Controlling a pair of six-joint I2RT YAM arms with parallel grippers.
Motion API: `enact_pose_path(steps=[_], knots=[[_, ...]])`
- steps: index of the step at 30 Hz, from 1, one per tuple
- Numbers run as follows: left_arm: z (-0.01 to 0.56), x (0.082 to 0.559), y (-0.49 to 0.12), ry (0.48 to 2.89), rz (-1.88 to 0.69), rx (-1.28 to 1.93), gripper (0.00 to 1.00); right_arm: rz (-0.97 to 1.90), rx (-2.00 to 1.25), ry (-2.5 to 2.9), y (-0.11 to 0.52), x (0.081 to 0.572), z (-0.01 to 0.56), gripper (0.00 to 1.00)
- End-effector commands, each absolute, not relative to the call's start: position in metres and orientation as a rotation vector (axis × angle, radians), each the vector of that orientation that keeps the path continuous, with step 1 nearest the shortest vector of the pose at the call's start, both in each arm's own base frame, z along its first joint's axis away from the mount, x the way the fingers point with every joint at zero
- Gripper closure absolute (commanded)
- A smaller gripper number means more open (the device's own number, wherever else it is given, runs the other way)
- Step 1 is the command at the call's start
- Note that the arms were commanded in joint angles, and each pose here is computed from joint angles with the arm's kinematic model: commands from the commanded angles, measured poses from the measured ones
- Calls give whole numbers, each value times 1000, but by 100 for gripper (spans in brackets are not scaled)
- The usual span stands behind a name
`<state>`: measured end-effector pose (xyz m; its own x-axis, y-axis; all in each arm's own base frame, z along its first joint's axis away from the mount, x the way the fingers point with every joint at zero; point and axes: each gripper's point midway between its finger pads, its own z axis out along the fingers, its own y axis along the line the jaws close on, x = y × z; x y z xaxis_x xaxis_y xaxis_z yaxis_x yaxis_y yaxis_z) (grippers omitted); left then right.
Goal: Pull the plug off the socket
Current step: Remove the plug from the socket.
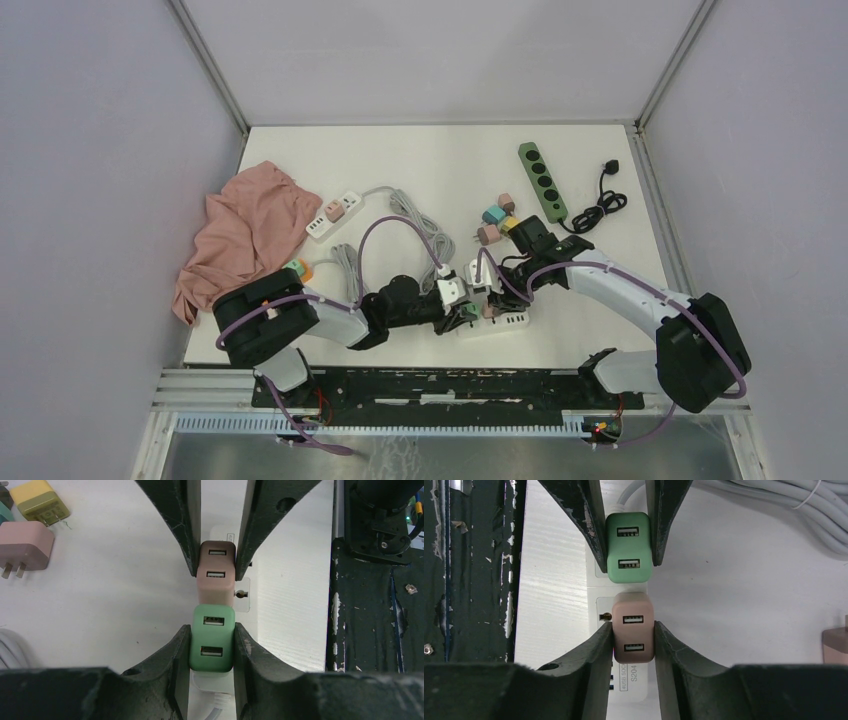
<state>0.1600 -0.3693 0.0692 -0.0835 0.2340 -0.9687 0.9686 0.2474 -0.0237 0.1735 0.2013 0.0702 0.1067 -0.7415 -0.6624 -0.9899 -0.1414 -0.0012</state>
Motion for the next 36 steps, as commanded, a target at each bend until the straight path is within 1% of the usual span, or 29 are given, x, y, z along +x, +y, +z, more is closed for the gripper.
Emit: enact_pose_path(steps=[1, 4, 7, 12, 17, 21, 24, 26, 30, 33, 36], knots=[[63, 156, -365, 1582, -951, 1140, 97, 718, -1964, 1631, 206, 178, 76, 65], [62, 155, -365, 1580, -952, 1142, 97, 744, -1972, 1613, 208, 174, 79, 77], [62, 155, -365, 1574, -958, 1142, 97, 807, -1964, 1574, 215, 167, 87, 87], [61, 153, -370, 1569, -976, 1149, 97, 886, -1878, 1555, 233, 165, 100, 95], [58, 153, -369, 1578, -974, 1149, 97, 872, -1797, 1599, 241, 176, 107, 97], [52, 154, -360, 1595, -940, 1142, 97, 755, -1803, 1626, 224, 191, 103, 98], [49, 152, -357, 1604, -936, 1145, 97, 727, -1862, 1608, 210, 187, 96, 98], [46, 152, -356, 1612, -931, 1147, 97, 746, -1964, 1537, 204, 174, 91, 98], [43, 151, -357, 1615, -936, 1150, 97, 918, -2106, 1428, 197, 140, 88, 98], [43, 151, -359, 1614, -947, 1148, 97, 993, -2084, 1395, 211, 132, 93, 98], [42, 150, -361, 1618, -961, 1146, 97, 982, -1938, 1466, 230, 148, 102, 98]])
